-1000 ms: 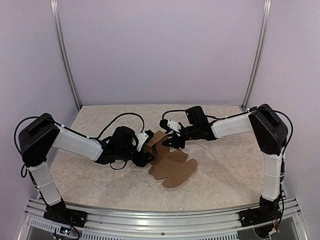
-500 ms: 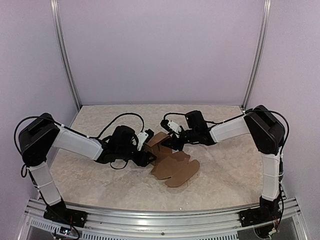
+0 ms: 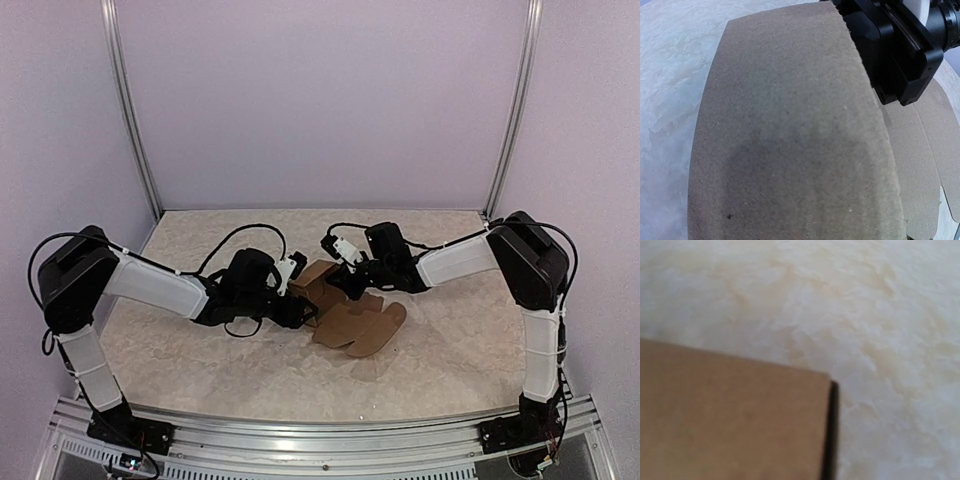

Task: Fold the paper box

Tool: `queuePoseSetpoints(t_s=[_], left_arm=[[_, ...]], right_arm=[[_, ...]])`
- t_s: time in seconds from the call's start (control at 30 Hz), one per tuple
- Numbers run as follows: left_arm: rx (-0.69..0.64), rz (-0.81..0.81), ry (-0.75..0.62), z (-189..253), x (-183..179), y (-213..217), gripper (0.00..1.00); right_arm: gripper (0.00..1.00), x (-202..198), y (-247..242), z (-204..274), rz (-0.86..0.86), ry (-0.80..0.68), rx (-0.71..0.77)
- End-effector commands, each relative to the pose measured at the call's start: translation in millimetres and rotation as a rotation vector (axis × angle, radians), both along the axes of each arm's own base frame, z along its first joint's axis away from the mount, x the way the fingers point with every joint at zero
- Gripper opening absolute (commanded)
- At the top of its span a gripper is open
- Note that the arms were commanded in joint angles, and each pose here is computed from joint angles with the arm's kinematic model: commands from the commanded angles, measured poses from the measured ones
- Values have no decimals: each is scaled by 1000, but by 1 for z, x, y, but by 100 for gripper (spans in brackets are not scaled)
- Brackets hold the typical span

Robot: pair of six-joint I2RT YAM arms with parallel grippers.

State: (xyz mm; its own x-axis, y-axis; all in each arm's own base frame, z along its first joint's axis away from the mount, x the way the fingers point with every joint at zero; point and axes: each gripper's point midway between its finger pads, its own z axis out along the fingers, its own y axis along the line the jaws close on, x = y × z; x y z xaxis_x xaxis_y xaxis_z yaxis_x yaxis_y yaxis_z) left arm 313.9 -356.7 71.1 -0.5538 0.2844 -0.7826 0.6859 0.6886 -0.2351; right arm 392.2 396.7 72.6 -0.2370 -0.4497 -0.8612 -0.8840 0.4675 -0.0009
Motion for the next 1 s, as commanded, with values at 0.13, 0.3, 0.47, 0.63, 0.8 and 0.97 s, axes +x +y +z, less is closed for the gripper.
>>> queuePoseSetpoints(t_s=[0.13, 0.3, 0.47, 0.63, 0.8, 0.97], left_arm=[[-74, -30, -33, 31, -9, -28, 68], [-79, -7, -47, 41, -17, -24, 70], [-121, 7, -61, 59, -25, -24, 71], [-133, 15, -56, 61, -26, -28, 70], [-82, 32, -41, 48, -26, -21, 70], [3, -17, -2, 45, -44, -8, 75]], right_arm=[[4, 9, -8, 16, -84, -52, -42], [4, 10, -13, 22, -107, -58, -51], [18, 9, -9, 33, -129, -28, -24], [20, -2, 2, 35, -81, -25, -13], [16, -13, 3, 20, -19, -15, -31], [15, -33, 1, 3, 98, -32, -50]])
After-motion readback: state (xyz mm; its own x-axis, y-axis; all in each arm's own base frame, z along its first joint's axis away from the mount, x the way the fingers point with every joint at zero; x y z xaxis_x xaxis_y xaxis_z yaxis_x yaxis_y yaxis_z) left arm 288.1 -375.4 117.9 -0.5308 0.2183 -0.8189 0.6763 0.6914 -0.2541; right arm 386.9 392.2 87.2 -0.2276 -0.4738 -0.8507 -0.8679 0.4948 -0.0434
